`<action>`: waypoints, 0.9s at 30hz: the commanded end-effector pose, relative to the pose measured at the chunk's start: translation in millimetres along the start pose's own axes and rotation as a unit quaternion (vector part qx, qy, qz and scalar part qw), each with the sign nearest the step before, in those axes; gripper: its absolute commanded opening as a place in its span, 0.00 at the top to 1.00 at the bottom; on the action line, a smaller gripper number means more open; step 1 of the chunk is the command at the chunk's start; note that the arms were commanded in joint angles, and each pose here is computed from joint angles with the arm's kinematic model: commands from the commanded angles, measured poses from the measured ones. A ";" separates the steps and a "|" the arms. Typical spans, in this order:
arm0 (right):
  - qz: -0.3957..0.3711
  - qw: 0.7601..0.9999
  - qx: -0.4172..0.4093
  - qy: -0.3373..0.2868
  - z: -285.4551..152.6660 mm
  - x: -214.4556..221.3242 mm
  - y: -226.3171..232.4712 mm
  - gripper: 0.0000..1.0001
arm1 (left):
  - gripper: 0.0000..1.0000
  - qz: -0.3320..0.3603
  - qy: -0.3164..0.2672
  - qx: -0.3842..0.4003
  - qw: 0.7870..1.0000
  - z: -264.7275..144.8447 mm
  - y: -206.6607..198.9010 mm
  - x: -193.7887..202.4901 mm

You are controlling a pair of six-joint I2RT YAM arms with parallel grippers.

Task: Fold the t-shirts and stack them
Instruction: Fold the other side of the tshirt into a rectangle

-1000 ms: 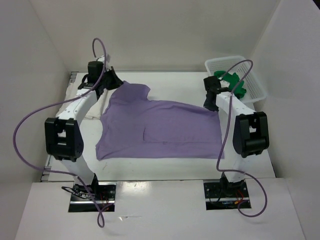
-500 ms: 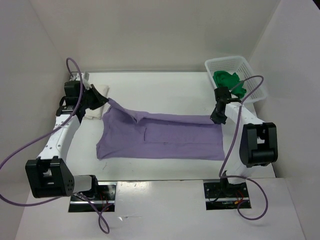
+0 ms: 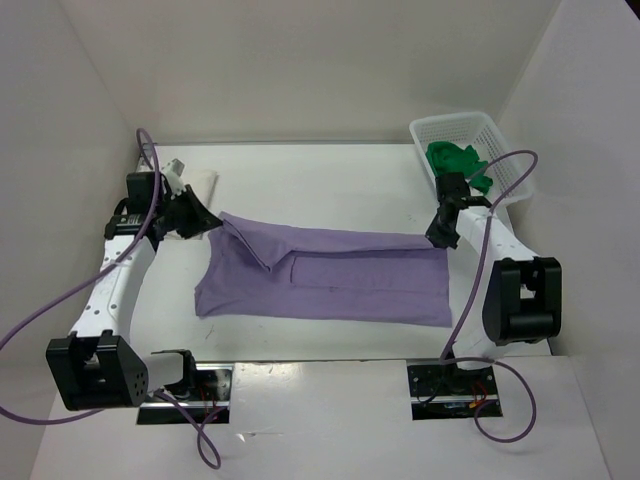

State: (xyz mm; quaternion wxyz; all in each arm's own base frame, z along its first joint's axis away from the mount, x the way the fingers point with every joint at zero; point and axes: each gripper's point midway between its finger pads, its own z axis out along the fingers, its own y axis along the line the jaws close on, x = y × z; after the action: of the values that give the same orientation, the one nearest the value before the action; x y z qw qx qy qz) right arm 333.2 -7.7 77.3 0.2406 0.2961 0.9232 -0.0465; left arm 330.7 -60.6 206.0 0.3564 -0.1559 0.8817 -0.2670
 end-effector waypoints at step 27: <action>-0.051 0.984 -0.170 -0.006 -78.9 48.3 80.3 0.92 | 0.51 0.025 -0.025 -0.097 0.995 -8.0 20.9 -2.8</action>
State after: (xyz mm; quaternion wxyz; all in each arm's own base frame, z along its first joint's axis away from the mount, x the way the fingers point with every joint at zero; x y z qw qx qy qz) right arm 321.2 39.6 130.6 0.3078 0.2496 0.9181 0.0098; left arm 295.8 -33.8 191.0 0.3266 -0.1889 0.9150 -0.1428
